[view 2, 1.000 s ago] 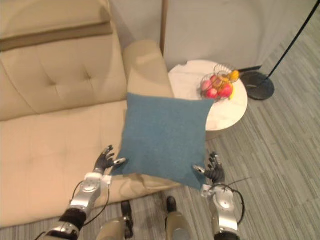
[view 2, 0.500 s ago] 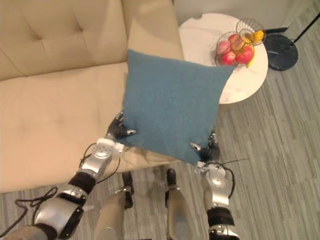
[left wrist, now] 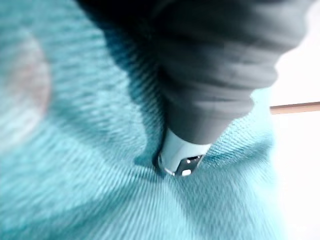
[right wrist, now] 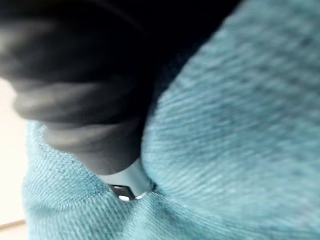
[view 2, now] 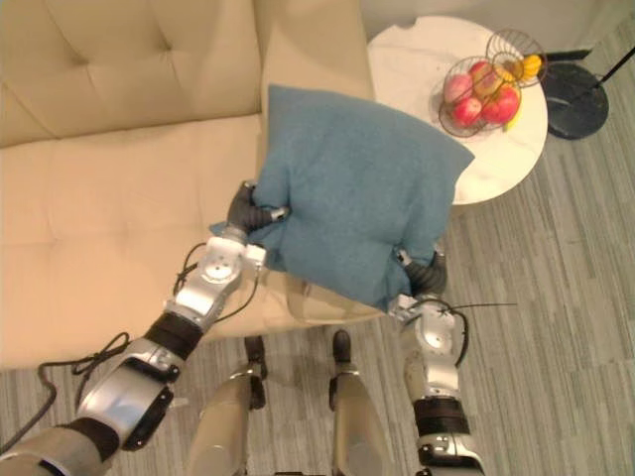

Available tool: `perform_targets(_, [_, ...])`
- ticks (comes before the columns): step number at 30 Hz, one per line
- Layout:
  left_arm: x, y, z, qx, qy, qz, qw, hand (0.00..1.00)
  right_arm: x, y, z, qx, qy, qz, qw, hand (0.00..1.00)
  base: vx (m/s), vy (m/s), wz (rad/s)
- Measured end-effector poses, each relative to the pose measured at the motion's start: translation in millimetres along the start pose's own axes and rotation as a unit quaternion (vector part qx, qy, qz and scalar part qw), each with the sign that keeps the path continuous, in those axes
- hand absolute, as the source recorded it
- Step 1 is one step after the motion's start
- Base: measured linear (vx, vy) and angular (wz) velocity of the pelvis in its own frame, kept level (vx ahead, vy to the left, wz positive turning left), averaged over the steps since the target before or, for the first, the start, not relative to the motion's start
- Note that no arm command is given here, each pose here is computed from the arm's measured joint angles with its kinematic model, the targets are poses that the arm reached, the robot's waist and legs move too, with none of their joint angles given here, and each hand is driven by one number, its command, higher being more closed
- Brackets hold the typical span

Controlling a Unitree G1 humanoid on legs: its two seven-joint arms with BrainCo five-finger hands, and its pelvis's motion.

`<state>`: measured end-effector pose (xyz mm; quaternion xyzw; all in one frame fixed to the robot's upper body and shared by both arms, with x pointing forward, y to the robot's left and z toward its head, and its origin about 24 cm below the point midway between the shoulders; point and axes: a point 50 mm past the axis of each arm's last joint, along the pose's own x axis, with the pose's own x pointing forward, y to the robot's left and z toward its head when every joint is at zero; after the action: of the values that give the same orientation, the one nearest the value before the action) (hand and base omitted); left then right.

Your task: Pick up cushions and gather them together orderly.

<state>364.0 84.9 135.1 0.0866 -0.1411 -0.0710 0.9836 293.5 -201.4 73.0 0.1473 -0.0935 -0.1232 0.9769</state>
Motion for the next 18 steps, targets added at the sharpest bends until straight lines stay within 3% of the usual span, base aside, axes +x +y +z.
perform_targets(4, [-17, -4, -2, -0.031, -0.013, 0.001, 0.999, 1.00, -13, -4, 1, 0.001, -0.006, -0.005, 1.000, 1.00, 0.07, 0.004, 0.05])
perform_targets(11, [-80, -10, -48, -0.088, 0.068, 0.011, 0.994, 1.00, -46, -18, -19, -0.083, 0.033, 0.000, 0.996, 1.00, 0.11, 0.019, 0.24])
perform_targets(18, [-129, -6, -50, -0.140, 0.077, 0.034, 0.987, 1.00, -70, -16, -19, -0.120, 0.038, 0.030, 0.992, 1.00, 0.06, 0.015, 0.16])
